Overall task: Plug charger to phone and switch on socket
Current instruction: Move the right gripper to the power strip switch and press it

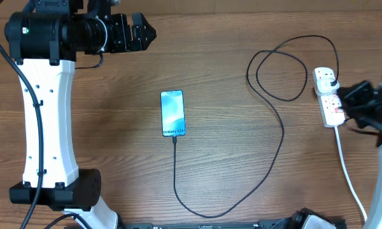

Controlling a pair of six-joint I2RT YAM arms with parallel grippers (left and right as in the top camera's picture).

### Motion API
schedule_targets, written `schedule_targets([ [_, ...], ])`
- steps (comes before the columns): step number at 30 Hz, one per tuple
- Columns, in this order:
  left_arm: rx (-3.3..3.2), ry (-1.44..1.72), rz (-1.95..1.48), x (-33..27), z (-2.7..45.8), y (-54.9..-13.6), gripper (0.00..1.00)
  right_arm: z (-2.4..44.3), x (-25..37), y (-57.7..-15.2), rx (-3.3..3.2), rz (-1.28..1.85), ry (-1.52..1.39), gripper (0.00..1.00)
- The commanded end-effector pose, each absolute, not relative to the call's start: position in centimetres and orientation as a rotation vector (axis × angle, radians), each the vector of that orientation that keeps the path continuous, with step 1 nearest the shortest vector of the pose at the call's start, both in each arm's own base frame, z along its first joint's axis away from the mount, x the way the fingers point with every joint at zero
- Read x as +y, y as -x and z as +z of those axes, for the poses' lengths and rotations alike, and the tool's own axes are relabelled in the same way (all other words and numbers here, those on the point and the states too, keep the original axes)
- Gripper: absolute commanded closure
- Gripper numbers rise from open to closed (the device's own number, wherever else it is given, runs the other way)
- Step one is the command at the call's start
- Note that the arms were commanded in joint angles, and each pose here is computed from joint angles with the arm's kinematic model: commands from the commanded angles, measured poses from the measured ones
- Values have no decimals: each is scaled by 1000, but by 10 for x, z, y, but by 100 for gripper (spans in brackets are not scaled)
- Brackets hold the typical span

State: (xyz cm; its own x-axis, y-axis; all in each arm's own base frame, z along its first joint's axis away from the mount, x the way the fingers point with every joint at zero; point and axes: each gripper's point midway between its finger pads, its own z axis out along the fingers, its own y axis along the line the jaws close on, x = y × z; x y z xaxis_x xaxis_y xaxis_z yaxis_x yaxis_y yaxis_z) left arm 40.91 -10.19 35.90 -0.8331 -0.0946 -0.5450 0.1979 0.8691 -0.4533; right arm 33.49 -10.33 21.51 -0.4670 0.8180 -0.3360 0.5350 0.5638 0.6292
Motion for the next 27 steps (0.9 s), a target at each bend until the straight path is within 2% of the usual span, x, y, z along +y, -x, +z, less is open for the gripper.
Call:
schedule_targets([
  [1,2470,-83,-664,-102,357,-411,1,209,-126,-347,2127,702,-1143,96],
  [6,2470,-82,-664,-102,357,-411,0,167,-165,-367,2065,786,-1308,96],
  [14,2470,-82,-664,-102,357,-411,0,113,-178,-409,1996,1020,-1351,96],
  [27,2470,-82,-664,-102,357,-411,0,62,-204,-409,1956,977,-1529,96],
])
